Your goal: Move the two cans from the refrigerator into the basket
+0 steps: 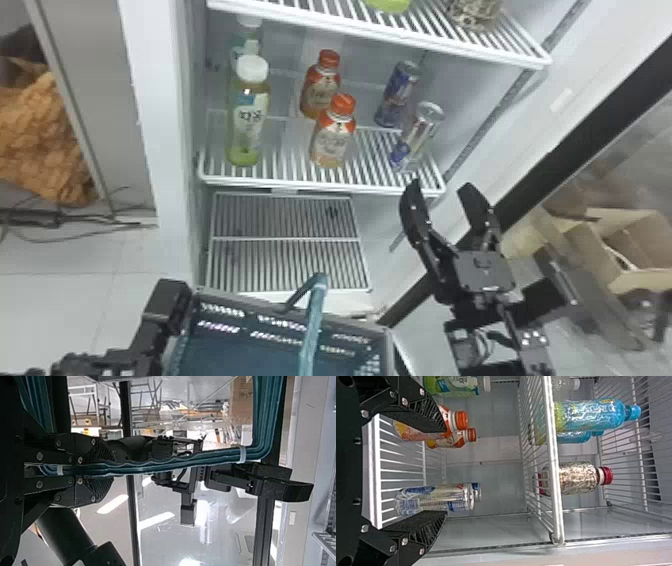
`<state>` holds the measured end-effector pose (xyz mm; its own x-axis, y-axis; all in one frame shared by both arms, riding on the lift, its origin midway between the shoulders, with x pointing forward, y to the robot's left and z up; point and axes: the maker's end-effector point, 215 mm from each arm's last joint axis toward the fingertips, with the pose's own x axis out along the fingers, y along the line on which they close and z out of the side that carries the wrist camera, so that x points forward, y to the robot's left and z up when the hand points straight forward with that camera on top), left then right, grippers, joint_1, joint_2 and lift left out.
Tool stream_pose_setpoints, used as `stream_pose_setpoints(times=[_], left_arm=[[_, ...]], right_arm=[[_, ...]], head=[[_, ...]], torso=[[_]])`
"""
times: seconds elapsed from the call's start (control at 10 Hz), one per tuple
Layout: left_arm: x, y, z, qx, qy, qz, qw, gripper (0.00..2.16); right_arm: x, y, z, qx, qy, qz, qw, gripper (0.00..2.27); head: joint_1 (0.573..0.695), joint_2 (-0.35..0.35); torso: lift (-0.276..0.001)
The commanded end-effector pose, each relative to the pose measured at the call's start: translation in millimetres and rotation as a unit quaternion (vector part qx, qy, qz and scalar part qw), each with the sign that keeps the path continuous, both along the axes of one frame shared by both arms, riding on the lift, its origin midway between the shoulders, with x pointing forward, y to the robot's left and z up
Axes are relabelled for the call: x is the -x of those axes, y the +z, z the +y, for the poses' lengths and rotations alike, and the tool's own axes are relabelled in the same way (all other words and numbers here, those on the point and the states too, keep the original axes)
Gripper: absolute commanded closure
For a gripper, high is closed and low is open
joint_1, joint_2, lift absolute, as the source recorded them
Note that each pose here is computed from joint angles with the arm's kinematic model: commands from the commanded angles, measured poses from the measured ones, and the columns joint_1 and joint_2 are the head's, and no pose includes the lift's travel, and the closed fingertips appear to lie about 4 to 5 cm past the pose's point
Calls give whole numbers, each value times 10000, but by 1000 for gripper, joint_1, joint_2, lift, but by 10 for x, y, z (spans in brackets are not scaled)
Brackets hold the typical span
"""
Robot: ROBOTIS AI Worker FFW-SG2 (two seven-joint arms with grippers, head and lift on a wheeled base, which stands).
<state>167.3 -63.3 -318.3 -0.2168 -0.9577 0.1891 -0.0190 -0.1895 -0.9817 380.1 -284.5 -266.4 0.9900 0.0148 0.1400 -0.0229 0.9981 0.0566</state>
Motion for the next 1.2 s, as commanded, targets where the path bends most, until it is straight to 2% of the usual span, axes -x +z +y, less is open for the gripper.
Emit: stream_pose_setpoints(times=[0.0,0.6,1.1], left_arm=[[29,-4,12,-14,-52,14,10000,1210],[43,19,3,29,-50,45,10000,1210],[50,34,-1,59,-49,62,10000,1210]], right_arm=[[-3,-3,2,3,5,1,10000,306],[5,-17,1,19,8,14,10000,306],[-71,-170,-34,-16,-21,110,9999,305]], head=[[695,-350],[695,-350],[695,-350]], torso=[[-266],[-266],[-266]])
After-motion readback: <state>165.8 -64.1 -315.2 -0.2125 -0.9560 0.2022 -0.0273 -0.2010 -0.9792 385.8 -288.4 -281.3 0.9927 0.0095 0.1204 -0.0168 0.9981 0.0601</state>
